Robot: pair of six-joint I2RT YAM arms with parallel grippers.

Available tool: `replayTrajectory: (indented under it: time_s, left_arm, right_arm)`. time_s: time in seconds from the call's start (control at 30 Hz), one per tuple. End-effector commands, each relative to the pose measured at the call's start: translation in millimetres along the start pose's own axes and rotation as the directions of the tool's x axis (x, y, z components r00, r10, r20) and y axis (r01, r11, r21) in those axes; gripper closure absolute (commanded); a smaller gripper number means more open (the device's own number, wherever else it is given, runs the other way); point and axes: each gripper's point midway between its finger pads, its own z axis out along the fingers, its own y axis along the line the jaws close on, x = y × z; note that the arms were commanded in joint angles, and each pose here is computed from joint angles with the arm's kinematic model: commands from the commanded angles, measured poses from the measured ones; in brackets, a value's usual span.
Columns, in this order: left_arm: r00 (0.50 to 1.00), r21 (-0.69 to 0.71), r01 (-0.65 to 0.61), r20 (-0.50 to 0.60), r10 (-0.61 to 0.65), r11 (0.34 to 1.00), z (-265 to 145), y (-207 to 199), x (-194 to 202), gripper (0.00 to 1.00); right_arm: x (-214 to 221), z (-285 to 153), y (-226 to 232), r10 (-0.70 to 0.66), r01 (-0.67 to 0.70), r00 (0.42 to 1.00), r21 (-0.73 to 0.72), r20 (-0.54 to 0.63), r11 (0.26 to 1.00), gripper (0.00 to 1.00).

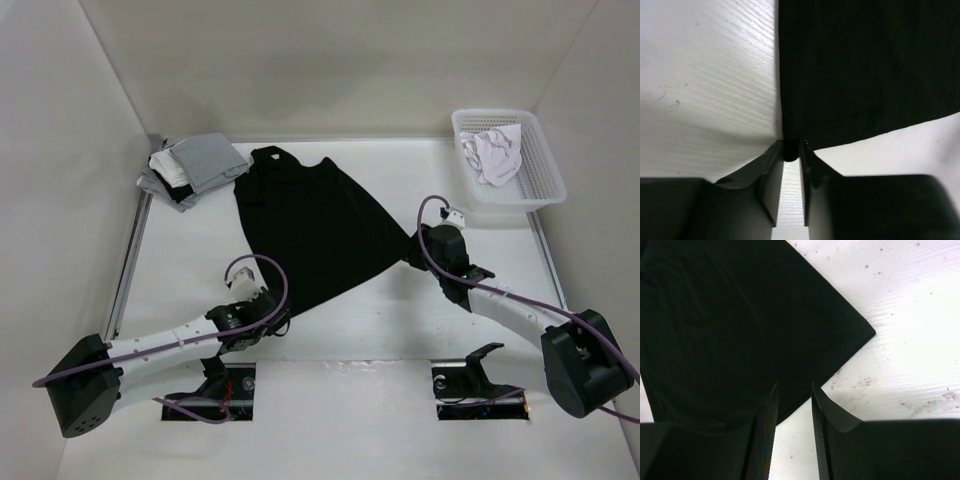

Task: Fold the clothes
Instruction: Flatten the tank top out

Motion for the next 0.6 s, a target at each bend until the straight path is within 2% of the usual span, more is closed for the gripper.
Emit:
replayTrajectory:
  time_s: [0.0, 0.23, 0.43, 0.57]
  left_arm:
    - [1.0, -0.041, -0.011, -0.017, 0.011, 0.999, 1.0, 18.6, 3.2, 0.86]
    - [0.996, 0.002, -0.002, 0.087, 0.002, 1.0, -11.8, 9.7, -33.1, 0.98]
    - [0.951, 0.015, 0.04, 0.306, -0.043, 0.999, -39.3, 15.3, -101.2, 0.99]
    - [0.927, 0.013, 0.084, 0.366, -0.083, 0.996, -39.9, 24.7, -122.9, 0.98]
  right_arm:
    - [-6.5, 1.6, 11.5, 0.001, 0.001, 0.999, -0.047, 0.033, 0.999, 0.63]
    - [-2.0, 3.0, 11.8, -0.002, 0.003, 1.0, -0.045, 0.02, 0.999, 0.62]
    - [10.4, -0.7, 7.2, -0.011, 0.01, 1.0, -0.027, -0.016, 1.0, 0.59]
    - [23.6, 1.3, 0.8, -0.023, 0.023, 0.998, 0.001, -0.055, 1.0, 0.56]
